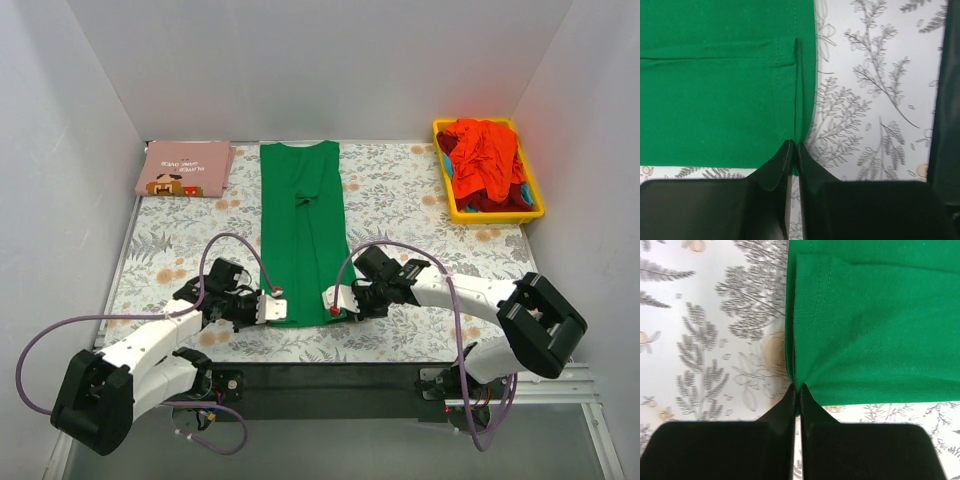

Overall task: Fold and stack the t-shirts
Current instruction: Fold the tshirt

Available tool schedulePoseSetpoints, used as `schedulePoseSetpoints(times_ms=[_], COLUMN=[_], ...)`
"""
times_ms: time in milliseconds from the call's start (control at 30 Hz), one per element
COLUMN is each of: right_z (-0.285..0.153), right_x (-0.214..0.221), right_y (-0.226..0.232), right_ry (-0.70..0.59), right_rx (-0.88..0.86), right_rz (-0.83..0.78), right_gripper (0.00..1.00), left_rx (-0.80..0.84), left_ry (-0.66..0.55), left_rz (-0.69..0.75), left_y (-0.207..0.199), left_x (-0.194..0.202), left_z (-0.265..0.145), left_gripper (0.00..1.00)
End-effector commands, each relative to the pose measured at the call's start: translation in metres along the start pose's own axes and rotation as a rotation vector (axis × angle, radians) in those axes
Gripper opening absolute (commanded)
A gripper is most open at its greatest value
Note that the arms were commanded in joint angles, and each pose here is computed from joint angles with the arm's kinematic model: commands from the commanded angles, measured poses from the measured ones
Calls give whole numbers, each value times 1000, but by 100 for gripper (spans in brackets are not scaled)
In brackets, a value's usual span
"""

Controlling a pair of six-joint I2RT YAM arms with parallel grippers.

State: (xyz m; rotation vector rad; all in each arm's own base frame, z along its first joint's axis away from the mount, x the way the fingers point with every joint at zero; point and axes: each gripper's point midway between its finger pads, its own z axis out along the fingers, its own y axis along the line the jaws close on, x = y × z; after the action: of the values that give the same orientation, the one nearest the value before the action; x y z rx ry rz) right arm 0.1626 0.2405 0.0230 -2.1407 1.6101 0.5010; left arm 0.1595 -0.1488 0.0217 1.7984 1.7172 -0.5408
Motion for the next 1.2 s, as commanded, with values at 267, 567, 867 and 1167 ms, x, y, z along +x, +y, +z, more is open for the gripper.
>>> schedulePoseSetpoints(times_ms=[267,567,867,1167], right_z=[-17,-43,-50,-44], right_x=[-18,-32,-26,-1], right_y=[31,-35,-126,-220], right_ry=[-20,-41,-7,25], right_rx=[-23,87,172,248], right_rz=[11,-27,-55,-27], right_gripper=[1,1,1,1], left_rx=[35,-108,-239,-319], left_ry=[-25,-89,-139,-142], left_rz=[1,-28,-62,-92], left_y=[-21,53,159,240], left_x=[-26,-55,-50,-31], left_z=[-35,-57,-66,-51], left_gripper=[0,0,0,0])
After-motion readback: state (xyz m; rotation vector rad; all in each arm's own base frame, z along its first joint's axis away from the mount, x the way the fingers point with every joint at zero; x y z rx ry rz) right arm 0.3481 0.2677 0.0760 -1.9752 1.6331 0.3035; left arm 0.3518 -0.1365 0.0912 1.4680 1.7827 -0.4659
